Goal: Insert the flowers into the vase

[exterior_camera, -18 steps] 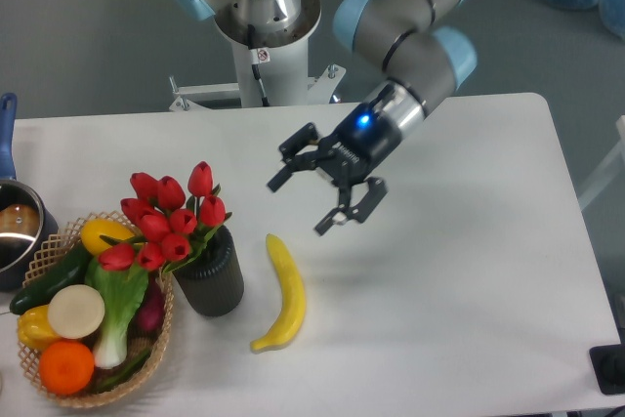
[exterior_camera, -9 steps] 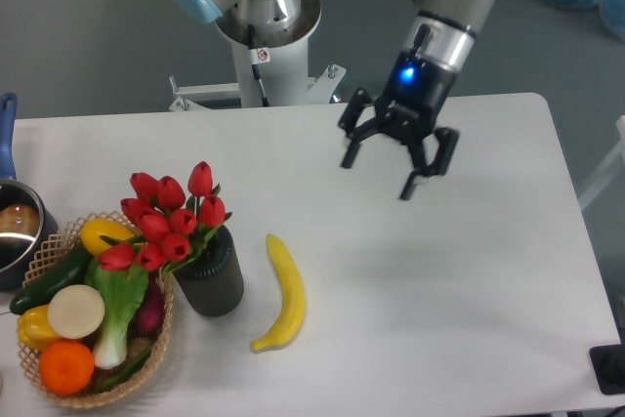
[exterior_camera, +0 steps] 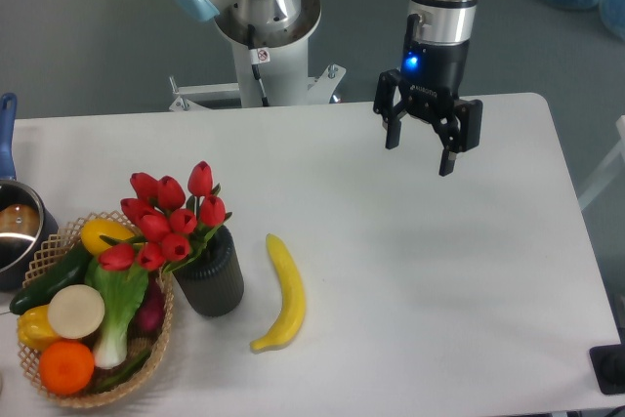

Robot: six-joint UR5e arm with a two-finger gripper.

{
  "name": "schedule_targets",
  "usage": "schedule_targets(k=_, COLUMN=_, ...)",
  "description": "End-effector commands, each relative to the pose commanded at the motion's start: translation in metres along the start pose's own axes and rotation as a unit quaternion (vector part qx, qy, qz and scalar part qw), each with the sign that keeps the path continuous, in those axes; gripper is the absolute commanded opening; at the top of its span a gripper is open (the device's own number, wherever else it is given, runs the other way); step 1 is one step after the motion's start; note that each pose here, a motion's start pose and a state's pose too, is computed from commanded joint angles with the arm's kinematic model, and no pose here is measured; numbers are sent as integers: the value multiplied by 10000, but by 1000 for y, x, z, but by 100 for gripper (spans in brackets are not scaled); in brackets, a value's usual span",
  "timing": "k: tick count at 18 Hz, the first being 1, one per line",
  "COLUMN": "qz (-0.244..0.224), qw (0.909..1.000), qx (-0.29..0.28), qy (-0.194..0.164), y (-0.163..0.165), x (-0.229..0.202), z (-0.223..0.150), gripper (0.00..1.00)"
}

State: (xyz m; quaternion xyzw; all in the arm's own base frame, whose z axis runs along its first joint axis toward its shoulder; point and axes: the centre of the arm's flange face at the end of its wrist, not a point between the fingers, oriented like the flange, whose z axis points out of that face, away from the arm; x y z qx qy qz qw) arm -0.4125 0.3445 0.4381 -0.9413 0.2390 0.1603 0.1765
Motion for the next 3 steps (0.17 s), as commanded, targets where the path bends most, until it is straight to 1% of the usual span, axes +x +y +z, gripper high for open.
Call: schedule_targets(k=3, qz=0, qw=10000, qx=0, qy=0, y=0, x=0, z=0, gripper=100)
